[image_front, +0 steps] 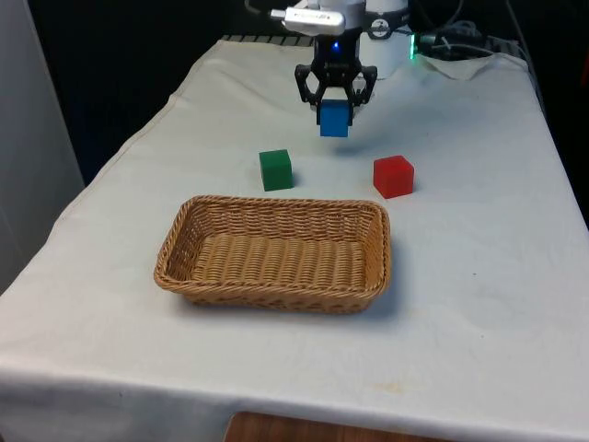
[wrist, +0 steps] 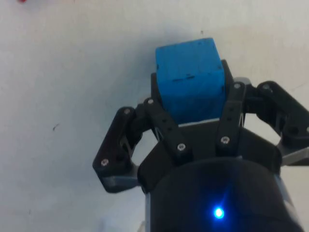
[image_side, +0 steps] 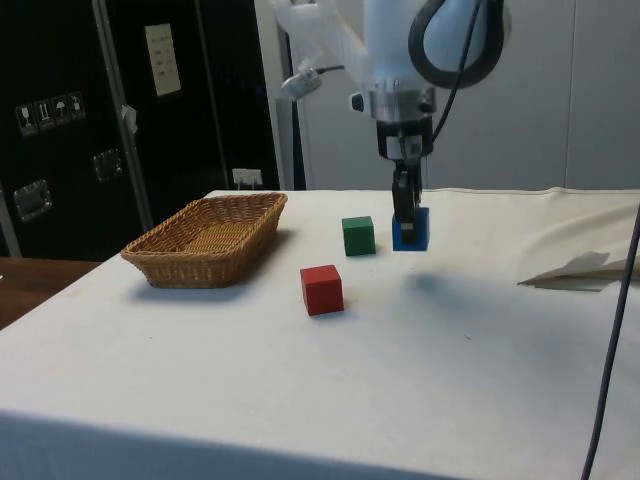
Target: Pick up the blue cube and place it into the basket.
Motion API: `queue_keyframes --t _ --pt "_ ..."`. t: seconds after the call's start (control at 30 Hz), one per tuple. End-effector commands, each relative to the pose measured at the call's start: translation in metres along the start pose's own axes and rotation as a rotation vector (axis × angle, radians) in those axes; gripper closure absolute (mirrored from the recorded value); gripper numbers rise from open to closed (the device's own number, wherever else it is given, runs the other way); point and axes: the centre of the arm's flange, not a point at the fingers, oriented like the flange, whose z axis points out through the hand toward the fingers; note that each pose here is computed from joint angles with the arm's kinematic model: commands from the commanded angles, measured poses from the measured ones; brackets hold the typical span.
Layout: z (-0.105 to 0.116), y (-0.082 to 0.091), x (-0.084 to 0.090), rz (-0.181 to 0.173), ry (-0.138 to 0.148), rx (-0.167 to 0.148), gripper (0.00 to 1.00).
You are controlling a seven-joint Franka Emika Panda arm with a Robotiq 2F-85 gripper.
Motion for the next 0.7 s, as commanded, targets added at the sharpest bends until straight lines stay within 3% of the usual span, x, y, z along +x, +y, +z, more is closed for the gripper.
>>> queue_keyframes --t 0.0,0.1,0.67 --pt "-0.006 0.001 -0.002 -0.001 -0.005 -0.002 1.0" --pt "-0.01 0.0 -0.001 0.0 -0.004 0.004 1.0" --pt "-0.078 0.003 0.0 0.003 -0.009 0.016 1.0"
